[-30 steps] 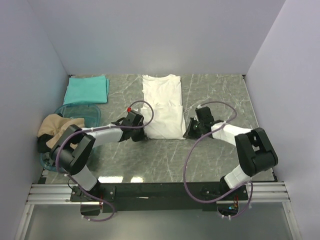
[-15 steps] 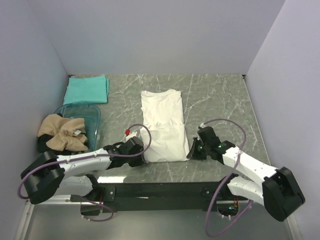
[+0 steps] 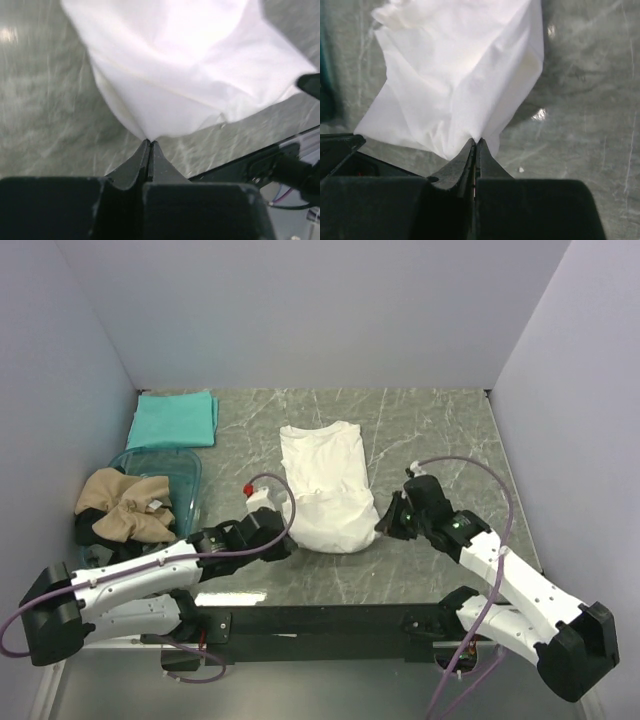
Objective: Fold and stack the t-shirts
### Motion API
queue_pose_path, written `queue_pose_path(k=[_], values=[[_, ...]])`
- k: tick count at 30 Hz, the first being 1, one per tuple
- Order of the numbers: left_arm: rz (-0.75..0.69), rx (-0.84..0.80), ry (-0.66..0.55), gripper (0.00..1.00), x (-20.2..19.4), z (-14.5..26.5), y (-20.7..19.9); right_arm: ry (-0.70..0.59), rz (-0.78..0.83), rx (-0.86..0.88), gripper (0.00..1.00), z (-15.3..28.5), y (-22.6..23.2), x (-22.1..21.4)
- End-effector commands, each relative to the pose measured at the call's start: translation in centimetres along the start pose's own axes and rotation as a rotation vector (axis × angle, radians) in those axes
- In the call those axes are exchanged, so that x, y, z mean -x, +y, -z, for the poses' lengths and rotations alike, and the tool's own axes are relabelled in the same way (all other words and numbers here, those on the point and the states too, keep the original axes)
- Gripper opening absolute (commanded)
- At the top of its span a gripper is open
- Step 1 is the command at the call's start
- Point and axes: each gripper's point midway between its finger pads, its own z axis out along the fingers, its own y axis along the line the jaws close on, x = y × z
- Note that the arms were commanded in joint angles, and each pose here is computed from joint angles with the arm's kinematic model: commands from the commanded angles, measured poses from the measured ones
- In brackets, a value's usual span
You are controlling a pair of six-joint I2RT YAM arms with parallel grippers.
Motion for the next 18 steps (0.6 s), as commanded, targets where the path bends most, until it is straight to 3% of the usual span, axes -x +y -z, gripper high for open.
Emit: queue_pose_path(k=[1,4,10,18], values=[[-0.051,-0.025,-0.207,0.01,5.9,1.4,-3.0,-0.119,0.044,0.044,0.00,1.1,3.0,4.7],[-0.056,0.024,-0.273,0.01,9.9,1.1,-3.2,-0.190,0.052,0.103,0.00,2.0,5.3,8.0],[-0.045,-0.040,-0.386,0.01,18.1,1.2,-5.7,-0.271,0.065,0.142,0.00,2.9,8.2,14.0],[-0.071,-0.020,-0.443,0.01,25.4,-0.1,-6.4,-0.250,0.070,0.157,0.00,2.1,9.5,18.8]])
